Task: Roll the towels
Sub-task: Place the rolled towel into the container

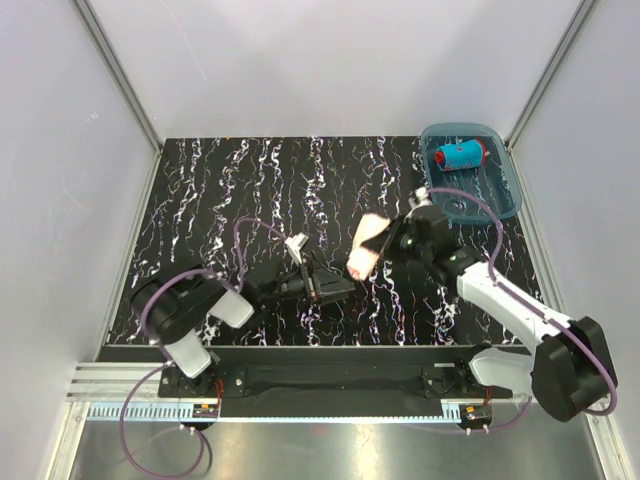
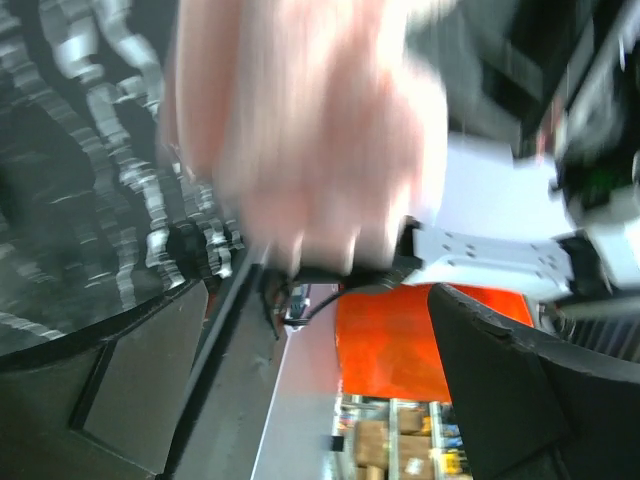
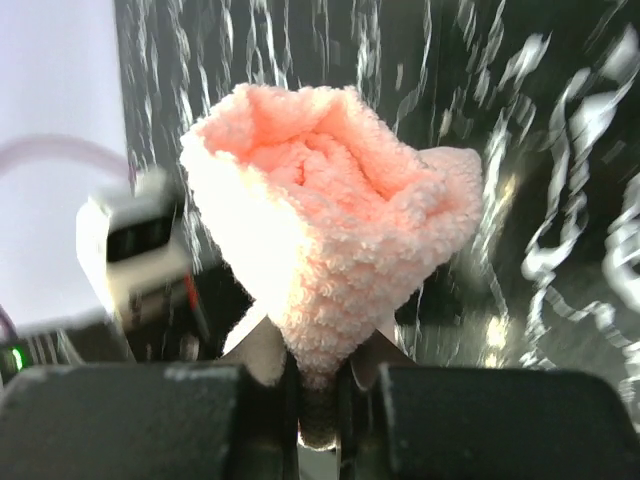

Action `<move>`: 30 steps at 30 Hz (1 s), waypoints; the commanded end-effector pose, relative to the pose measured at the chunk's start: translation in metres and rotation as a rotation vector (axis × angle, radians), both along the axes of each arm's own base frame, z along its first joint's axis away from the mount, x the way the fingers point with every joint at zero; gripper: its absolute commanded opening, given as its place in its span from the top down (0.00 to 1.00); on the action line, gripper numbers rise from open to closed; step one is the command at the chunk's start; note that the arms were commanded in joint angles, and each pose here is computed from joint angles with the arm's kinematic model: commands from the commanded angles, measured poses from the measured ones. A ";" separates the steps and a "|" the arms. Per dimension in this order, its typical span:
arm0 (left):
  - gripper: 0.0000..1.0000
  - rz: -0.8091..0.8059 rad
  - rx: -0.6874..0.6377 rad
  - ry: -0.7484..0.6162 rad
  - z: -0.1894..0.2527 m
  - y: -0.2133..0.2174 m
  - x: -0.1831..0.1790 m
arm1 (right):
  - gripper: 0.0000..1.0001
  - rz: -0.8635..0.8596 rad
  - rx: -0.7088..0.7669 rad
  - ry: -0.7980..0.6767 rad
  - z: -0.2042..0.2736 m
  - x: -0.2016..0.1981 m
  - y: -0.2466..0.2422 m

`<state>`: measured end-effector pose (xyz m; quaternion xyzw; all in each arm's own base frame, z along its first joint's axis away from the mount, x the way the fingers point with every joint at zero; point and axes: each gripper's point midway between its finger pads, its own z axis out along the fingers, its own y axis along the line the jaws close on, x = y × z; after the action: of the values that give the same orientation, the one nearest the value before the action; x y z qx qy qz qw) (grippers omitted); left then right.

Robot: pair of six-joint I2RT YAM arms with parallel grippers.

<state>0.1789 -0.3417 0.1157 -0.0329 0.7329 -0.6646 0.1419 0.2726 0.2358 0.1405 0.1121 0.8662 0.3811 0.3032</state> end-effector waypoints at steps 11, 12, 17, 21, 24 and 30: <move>0.01 0.079 0.189 -0.409 0.053 0.040 -0.005 | 1.00 -0.490 0.000 -0.068 0.110 0.141 -0.196; 0.01 0.092 0.214 -0.415 0.056 0.045 -0.005 | 1.00 -0.499 0.060 -0.087 0.120 0.154 -0.203; 0.01 0.104 0.245 -0.446 0.062 0.055 -0.010 | 1.00 -0.618 0.073 -0.071 0.115 0.221 -0.268; 0.01 0.114 0.241 -0.420 0.052 0.061 -0.016 | 1.00 -0.729 0.016 0.065 0.059 0.260 -0.302; 0.01 0.120 0.242 -0.408 0.047 0.063 -0.018 | 1.00 -0.742 0.018 0.127 0.036 0.279 -0.310; 0.01 0.121 0.263 -0.403 0.041 0.065 -0.017 | 1.00 -0.787 -0.061 0.299 -0.042 0.288 -0.325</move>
<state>0.1560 -0.2774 0.1480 0.0706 0.7777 -0.5459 0.3037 0.5656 -0.0776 0.1094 0.4578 0.7989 0.2273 0.3170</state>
